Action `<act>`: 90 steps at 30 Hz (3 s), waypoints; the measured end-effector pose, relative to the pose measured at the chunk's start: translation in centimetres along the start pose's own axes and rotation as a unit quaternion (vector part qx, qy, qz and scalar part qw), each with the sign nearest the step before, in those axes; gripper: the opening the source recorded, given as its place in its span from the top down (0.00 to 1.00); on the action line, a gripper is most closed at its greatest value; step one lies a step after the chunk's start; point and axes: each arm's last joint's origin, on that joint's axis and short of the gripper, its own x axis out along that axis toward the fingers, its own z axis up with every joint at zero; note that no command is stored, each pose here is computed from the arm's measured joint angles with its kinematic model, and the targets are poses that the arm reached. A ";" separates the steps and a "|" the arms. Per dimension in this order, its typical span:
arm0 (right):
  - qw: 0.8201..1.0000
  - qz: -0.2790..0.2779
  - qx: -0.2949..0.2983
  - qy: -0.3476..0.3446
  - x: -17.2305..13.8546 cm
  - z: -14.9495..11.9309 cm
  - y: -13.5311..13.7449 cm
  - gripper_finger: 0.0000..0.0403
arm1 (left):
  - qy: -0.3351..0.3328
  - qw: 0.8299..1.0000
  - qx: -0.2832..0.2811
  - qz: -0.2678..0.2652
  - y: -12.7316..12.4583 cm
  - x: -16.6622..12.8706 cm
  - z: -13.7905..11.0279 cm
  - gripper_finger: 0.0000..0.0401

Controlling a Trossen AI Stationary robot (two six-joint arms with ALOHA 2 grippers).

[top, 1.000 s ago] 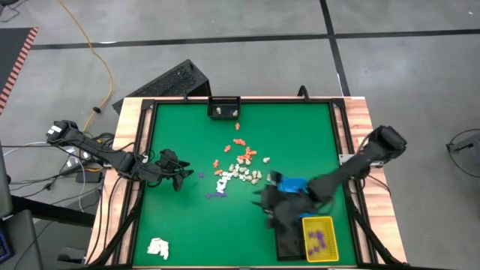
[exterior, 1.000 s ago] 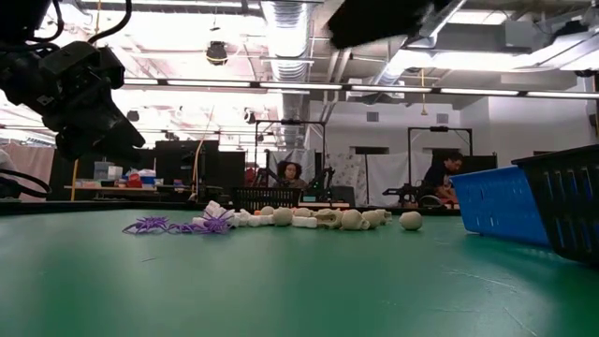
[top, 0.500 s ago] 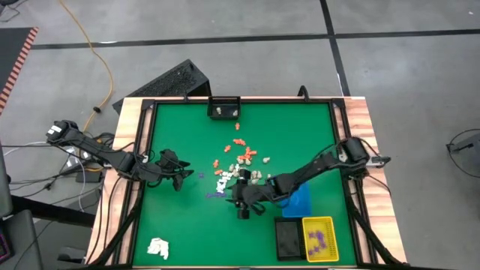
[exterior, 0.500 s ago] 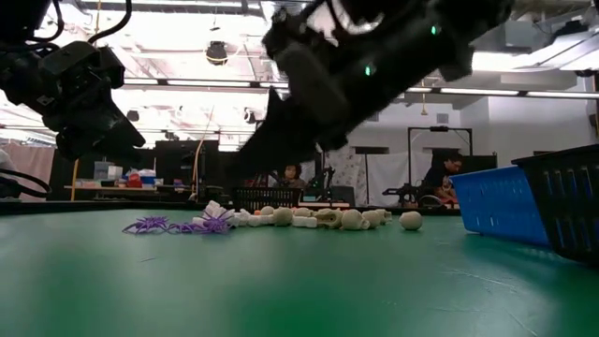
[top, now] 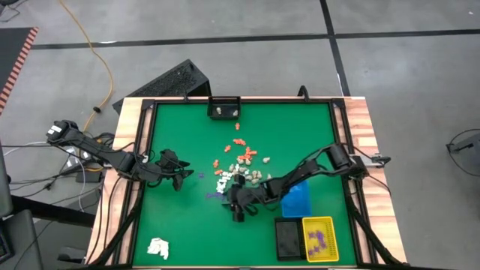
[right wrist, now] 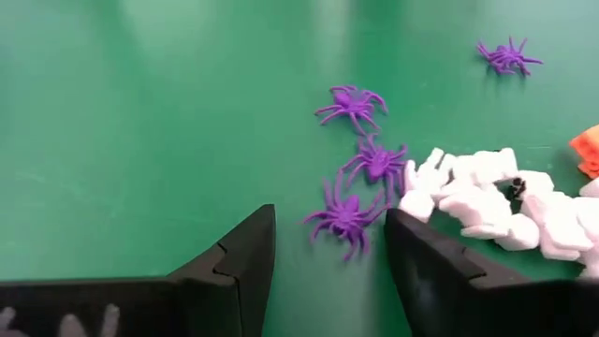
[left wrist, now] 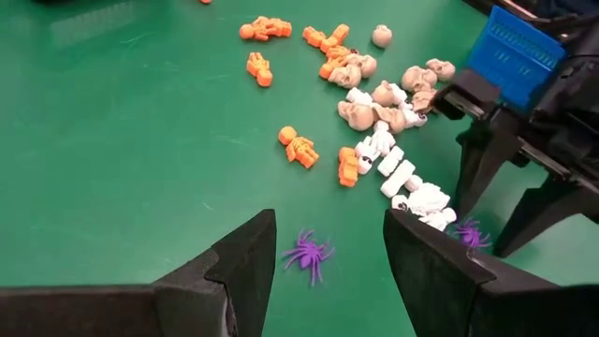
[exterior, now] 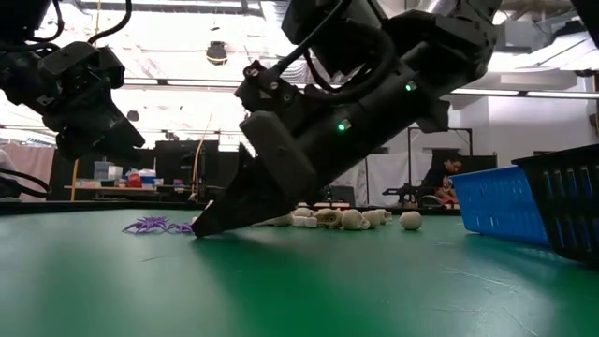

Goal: Sort Halloween decoration
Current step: Put the purple spider toy into the yellow bin

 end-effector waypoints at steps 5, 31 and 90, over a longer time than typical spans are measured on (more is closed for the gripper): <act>1.000 -0.005 0.005 0.003 0.1 0.1 -0.4 0.54 | 0.000 1.000 0.000 0.000 0.0 0.0 0.0 0.53; 0.999 -0.009 0.035 0.026 -1.3 0.8 0.0 1.00 | 0.001 1.000 -0.001 0.000 0.0 0.0 0.0 0.53; 0.891 0.011 0.245 0.383 -25.4 0.1 10.4 0.64 | -0.001 1.000 0.002 0.000 0.0 0.0 0.0 0.53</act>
